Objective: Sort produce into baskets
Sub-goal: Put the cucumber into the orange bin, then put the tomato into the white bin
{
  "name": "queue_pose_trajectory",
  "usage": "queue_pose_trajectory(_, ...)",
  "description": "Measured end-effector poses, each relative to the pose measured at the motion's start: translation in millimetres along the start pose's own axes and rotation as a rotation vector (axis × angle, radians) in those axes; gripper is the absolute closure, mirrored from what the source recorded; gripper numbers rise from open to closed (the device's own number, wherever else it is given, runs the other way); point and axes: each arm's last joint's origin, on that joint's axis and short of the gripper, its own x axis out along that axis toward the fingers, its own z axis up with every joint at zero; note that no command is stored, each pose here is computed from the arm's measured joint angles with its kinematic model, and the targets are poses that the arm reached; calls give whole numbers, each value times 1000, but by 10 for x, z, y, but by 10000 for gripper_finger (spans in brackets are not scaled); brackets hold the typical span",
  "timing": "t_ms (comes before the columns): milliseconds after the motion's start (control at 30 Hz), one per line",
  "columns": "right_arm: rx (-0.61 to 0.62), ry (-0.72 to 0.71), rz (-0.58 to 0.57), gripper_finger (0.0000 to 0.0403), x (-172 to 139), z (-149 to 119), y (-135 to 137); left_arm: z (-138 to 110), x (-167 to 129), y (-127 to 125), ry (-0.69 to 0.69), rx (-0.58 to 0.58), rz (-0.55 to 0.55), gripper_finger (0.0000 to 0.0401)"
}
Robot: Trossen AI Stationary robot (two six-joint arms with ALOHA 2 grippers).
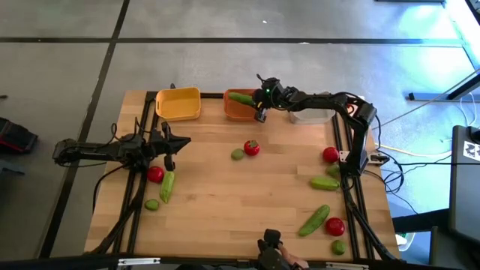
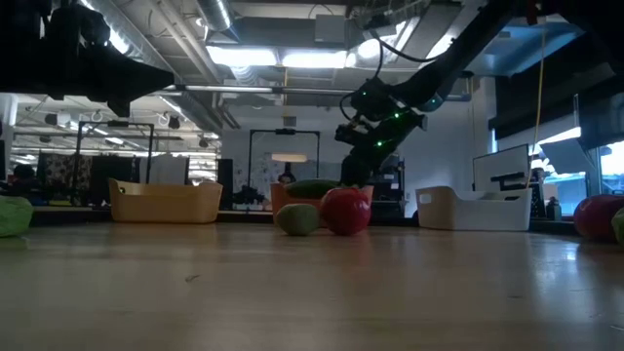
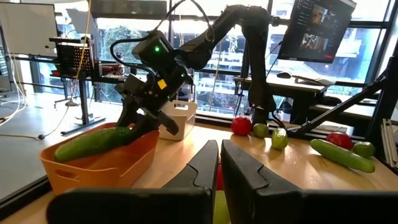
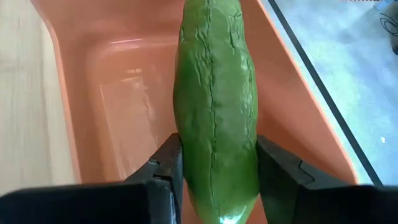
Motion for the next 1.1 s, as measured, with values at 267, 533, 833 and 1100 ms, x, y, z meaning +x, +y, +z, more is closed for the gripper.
queue_pose_trajectory(267,11,28,11,202,68,-58,22,0,0,0,0,0,0,384)
queue_pose_trajectory(533,11,33,7,168,87,-70,26,0,0,0,0,2,-1,384)
queue_pose_trajectory(833,2,-77,-20,167,-297,214,-23,0,0,0,0,2,-1,384)
queue_pose_trajectory(1100,-50,-156,21,166,-739,508,215,0,0,0,0,1,0,384)
